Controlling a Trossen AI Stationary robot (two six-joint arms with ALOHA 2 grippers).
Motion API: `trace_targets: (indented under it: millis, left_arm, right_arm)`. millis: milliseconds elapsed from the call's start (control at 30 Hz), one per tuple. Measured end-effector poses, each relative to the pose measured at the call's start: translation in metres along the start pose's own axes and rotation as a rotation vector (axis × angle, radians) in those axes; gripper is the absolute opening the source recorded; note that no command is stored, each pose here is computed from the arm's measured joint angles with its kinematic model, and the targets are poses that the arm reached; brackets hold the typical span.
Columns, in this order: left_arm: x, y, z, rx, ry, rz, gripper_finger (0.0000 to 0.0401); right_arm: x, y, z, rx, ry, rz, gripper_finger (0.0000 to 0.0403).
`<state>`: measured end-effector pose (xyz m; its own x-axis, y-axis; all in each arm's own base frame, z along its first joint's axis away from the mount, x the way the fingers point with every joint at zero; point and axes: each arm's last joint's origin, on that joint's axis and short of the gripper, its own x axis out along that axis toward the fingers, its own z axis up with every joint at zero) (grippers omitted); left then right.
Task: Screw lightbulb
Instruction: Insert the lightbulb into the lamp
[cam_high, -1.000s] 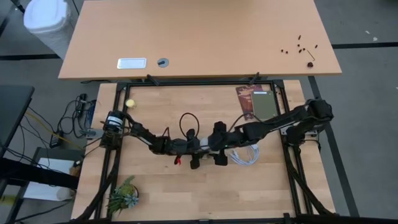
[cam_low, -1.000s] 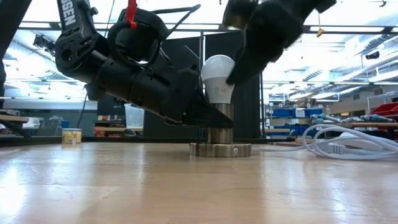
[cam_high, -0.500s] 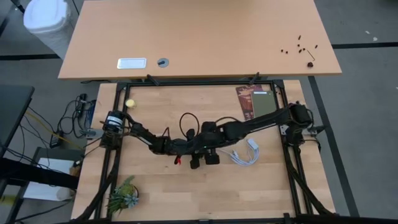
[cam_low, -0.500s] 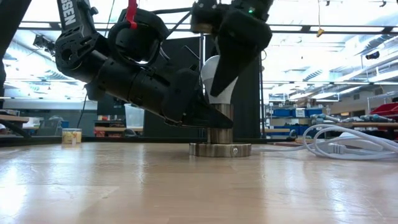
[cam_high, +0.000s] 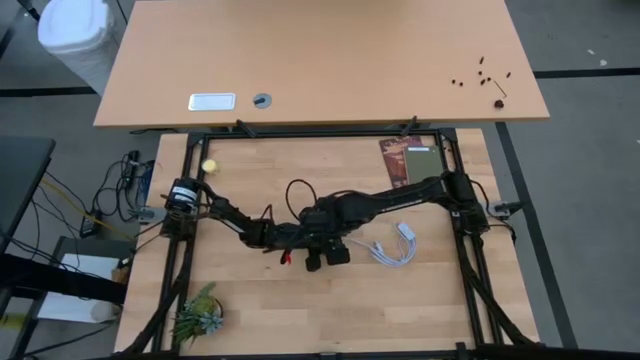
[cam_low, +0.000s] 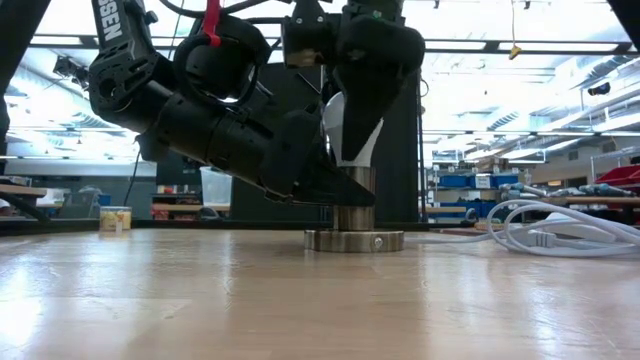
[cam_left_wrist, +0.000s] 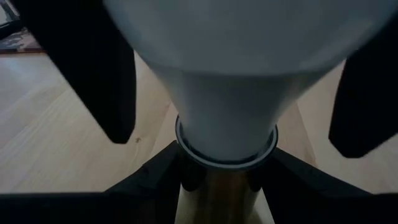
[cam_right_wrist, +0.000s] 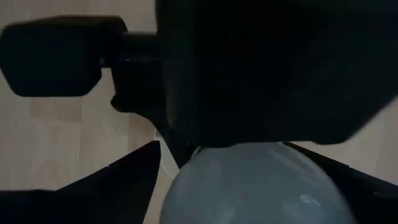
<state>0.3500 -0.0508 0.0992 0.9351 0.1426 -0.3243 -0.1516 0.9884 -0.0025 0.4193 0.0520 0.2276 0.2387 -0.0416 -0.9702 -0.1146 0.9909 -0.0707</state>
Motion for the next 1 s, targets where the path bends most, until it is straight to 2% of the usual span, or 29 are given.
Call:
trace_targets:
  millis: [300,500,667,1000]
  left_arm:
    - [0.0,0.0,0.0,0.001,0.0,-0.001,0.0193]
    - [0.0001,-0.0001,0.0001,0.001,0.0,-0.002,0.0193]
    - [0.0001,-0.0001,0.0002,-0.007,-0.001,-0.003,0.0193]
    - [-0.0001,-0.0002,0.0019,-0.062,-0.026,-0.005,0.0193]
  right_arm:
    - [-0.0018,-0.0002,-0.0001,0.001,-0.003,0.014,0.0255]
    - [-0.002,-0.0008,-0.0014,0.038,0.01,0.016,0.0252]
    - [-0.0024,-0.0023,-0.0026,0.216,0.022,0.014,0.0272]
    - [-0.0026,-0.0035,-0.003,0.635,0.015,-0.034,0.0259]
